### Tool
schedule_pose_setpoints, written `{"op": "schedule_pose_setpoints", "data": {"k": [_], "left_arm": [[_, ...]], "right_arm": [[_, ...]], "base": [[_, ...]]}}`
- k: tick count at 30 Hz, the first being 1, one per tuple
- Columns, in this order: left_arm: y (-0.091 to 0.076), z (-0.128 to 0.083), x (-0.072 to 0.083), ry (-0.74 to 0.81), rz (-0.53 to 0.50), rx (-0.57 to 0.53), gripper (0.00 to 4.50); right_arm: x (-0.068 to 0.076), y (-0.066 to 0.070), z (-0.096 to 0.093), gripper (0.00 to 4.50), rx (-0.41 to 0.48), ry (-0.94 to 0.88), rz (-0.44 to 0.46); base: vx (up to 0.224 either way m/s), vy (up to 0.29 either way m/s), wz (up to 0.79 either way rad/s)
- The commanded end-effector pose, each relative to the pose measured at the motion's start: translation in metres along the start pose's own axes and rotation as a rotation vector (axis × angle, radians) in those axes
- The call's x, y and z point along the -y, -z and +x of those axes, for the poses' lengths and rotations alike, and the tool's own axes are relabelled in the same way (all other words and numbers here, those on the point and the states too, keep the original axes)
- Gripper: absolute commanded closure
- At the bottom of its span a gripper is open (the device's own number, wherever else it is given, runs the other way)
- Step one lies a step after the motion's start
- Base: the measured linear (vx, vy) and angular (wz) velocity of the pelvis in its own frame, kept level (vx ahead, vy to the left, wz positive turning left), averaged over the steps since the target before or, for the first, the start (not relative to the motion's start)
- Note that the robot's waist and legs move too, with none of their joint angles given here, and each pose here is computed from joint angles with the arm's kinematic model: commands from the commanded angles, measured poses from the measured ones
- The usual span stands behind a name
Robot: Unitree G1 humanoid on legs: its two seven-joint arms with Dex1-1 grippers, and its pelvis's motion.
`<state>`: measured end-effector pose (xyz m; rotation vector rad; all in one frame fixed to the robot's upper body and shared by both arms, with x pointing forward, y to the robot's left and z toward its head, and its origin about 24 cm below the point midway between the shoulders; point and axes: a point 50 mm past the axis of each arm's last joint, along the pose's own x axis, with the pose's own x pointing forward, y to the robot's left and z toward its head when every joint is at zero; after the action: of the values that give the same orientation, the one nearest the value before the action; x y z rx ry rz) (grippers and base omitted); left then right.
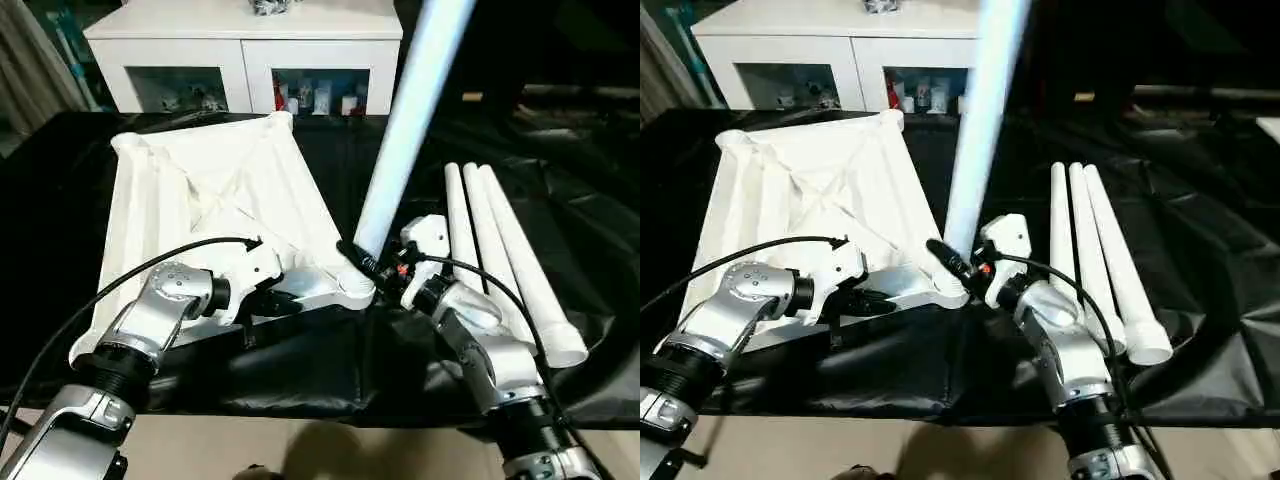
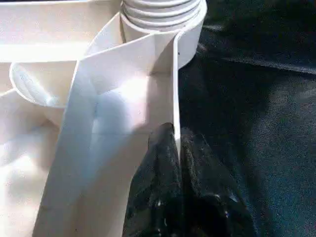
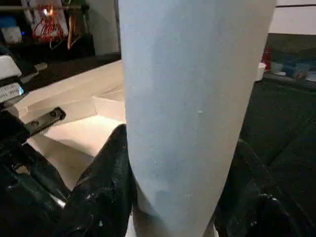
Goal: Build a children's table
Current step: Insert table leg to table base, then rotate leg to tighten
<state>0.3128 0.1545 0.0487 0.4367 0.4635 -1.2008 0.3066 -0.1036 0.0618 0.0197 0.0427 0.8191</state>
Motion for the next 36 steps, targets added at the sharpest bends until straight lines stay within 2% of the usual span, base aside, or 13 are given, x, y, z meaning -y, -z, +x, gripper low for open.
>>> {"op": "schedule_pose_setpoints", "data": {"k": [1,12,25,36], "left_arm": [[-0.012,-0.003,-0.004,-0.052,0.033,0.069,4.5],[-0.007,-0.004,0.002,-0.047,0.027,0.057,4.5],[-0.006,-0.011,-0.002,-0.033,0.031,0.031,4.5],[0.002,-0.013,-0.001,-0.049,0.019,0.0,4.5]], "right_arm": [[-0.006,0.033,-0.007,2.66,-0.162,-0.035,0.057],[-0.003,0.048,-0.014,2.66,-0.238,-0.026,0.079],[0.005,0.047,-0.009,2.66,-0.258,-0.008,0.126],[0.007,0.048,-0.006,2.66,-0.277,-0.02,0.082]], "base": [[0.0,0.0,0.0],[0.0,0.0,0.0],[0.0,0.0,0.0],[0.0,0.0,0.0]]}}
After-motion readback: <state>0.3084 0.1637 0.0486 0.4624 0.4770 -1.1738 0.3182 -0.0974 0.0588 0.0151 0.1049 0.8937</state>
